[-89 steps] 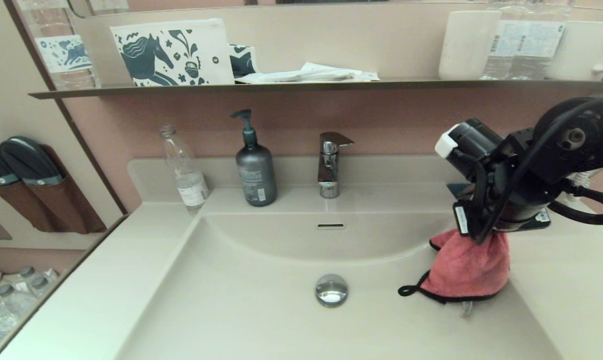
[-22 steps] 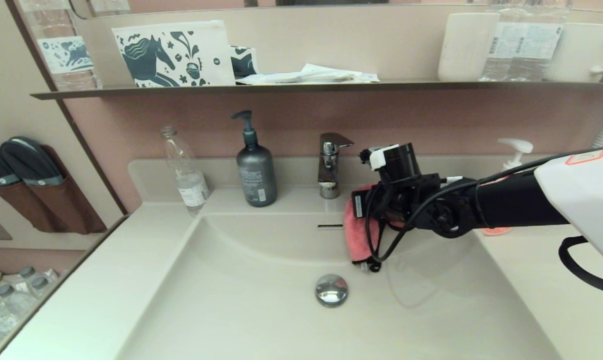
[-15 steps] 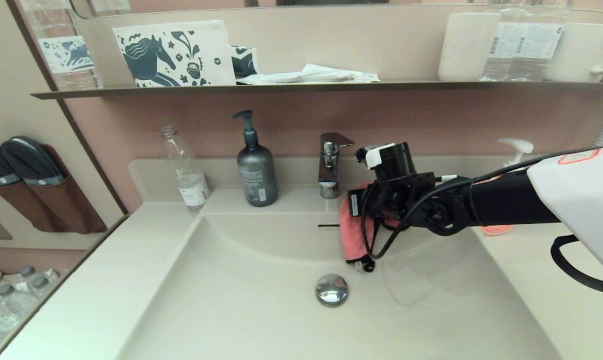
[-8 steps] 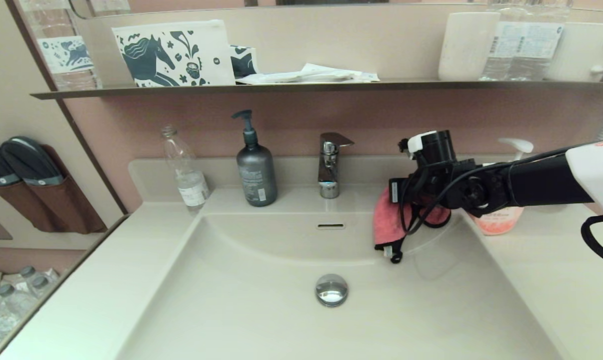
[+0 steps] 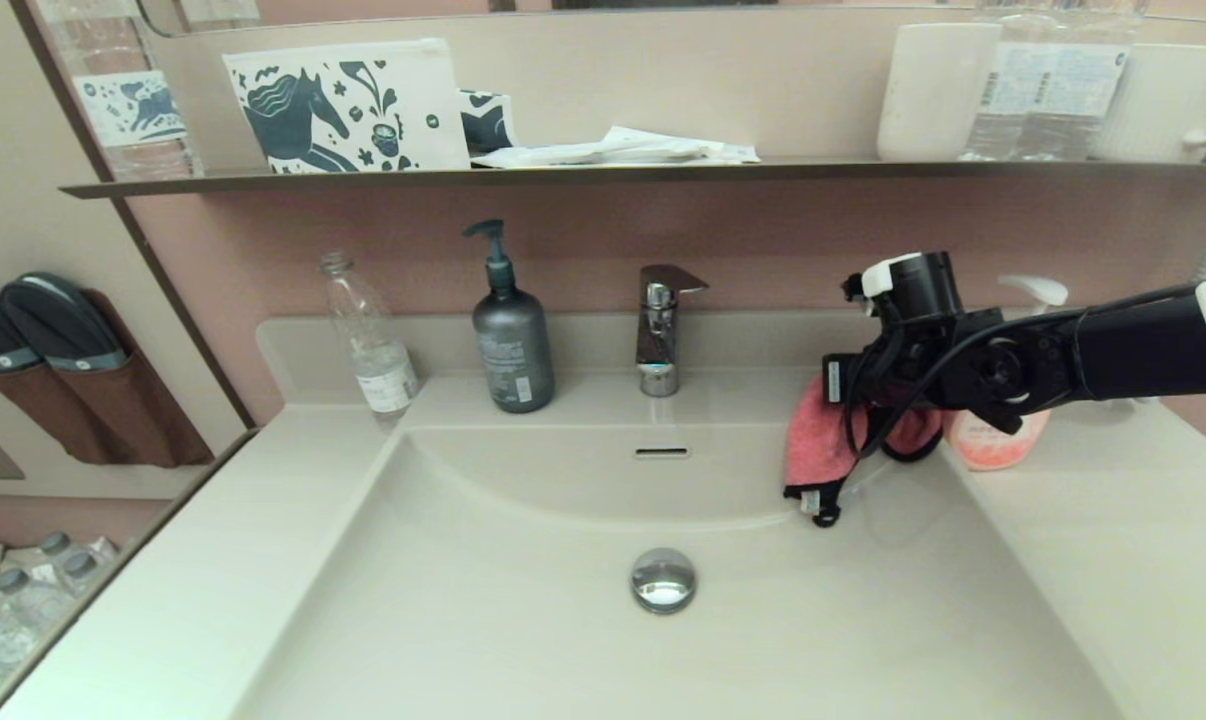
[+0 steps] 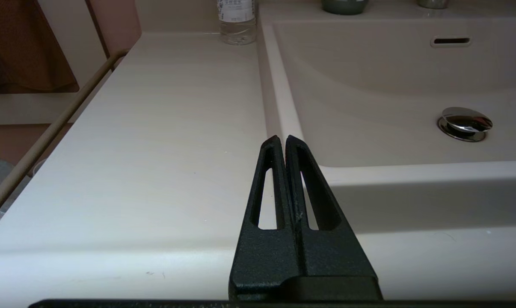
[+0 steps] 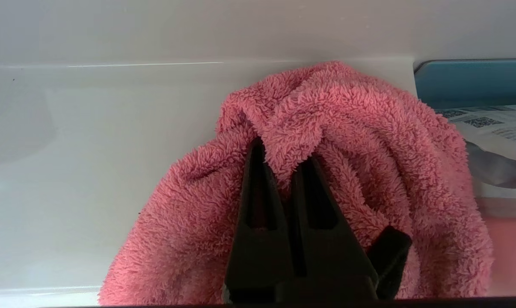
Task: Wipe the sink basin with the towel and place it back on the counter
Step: Wipe the sink
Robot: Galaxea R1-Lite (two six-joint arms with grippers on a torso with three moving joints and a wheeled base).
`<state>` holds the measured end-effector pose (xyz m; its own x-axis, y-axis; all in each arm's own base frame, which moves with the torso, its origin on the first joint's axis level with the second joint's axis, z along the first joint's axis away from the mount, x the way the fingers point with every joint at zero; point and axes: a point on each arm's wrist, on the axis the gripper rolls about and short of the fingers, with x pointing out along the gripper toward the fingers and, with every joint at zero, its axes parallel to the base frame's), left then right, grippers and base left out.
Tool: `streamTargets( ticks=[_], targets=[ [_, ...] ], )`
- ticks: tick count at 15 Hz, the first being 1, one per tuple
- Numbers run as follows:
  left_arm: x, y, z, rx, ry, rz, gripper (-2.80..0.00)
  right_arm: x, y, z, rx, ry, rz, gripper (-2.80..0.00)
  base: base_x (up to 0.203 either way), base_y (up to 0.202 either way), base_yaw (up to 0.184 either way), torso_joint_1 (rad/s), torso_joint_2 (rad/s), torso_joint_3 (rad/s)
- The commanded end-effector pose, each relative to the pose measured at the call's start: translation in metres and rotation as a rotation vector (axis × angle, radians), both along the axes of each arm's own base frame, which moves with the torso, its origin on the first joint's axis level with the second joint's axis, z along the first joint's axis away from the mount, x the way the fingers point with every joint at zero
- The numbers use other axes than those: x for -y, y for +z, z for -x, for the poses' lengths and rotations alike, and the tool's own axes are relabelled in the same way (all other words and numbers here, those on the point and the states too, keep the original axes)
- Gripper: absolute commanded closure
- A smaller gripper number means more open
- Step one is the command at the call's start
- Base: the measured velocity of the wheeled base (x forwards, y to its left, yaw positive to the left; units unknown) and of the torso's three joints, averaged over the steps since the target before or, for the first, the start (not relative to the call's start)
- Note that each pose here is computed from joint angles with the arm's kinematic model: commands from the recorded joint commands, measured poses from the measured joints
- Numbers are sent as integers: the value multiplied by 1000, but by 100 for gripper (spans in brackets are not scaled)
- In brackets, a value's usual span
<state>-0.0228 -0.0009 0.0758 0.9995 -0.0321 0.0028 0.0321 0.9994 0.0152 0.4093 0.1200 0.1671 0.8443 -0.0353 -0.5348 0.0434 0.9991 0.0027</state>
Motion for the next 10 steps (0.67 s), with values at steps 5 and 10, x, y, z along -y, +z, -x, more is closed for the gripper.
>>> streamTargets(
  ticks=[5, 10],
  targets=[
    [0, 0, 0, -1, 0, 0, 0, -70, -3, 13, 19, 155, -12, 0, 0, 0, 0, 0, 0, 0],
    [0, 0, 0, -1, 1, 0, 0, -117, 5, 33, 49, 254, -21, 0, 0, 0, 0, 0, 0, 0]
  ],
)
